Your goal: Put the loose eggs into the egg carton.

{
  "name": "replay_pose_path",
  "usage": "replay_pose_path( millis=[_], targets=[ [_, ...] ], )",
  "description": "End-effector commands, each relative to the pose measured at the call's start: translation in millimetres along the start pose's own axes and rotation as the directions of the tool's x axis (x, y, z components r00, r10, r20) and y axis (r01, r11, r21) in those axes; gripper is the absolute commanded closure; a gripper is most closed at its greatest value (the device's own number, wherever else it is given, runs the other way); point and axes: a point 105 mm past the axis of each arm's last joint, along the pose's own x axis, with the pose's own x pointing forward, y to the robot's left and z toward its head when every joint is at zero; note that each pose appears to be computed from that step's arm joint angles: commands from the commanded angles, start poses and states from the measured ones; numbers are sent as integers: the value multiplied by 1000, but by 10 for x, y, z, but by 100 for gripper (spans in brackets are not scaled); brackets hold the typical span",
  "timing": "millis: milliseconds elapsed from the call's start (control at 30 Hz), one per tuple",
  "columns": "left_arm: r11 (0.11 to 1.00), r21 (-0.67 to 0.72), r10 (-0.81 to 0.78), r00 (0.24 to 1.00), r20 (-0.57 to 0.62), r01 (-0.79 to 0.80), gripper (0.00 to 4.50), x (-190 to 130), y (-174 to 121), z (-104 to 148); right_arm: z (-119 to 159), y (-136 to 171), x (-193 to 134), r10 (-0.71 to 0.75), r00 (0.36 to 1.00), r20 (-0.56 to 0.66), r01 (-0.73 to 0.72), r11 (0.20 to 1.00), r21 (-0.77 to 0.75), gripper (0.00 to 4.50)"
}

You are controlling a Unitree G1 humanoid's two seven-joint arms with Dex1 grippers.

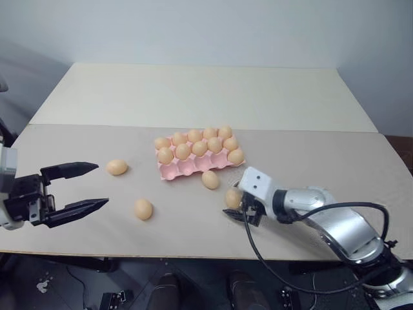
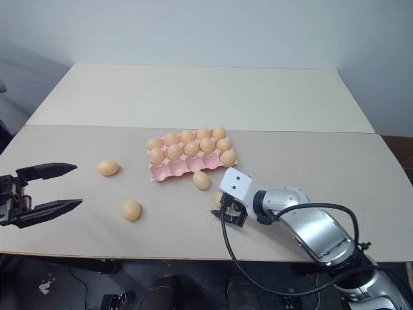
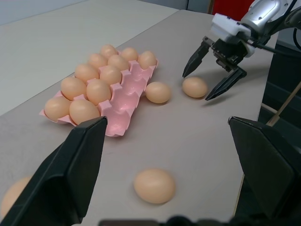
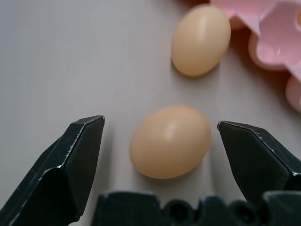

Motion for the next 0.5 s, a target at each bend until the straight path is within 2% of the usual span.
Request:
replay_pose_path(
  millis=[33, 133, 200, 400, 500],
  targets=[
    [999, 42, 9, 1000, 7, -9, 0, -24, 3, 60, 77, -51, 1, -34, 999, 18, 35, 999, -22, 96],
    [999, 46, 10, 1000, 6, -10, 0, -31, -3, 70, 121, -79, -23, -38, 999, 35, 38, 999, 0, 196],
    [999, 49, 12, 1000, 6, -12, 0, -33, -5, 76, 146, -107, -50, -42, 998, 44, 42, 999, 14, 223],
    [998, 47, 28, 1000, 13, -29, 0, -58, -6, 73, 533, -309, -269, -66, 985, 161, 70, 997, -17, 228],
    [998, 46, 41, 999, 20, -42, 0, -64, 0, 62, 653, -440, -147, -84, 978, 189, 94, 995, -45, 228]
  ],
)
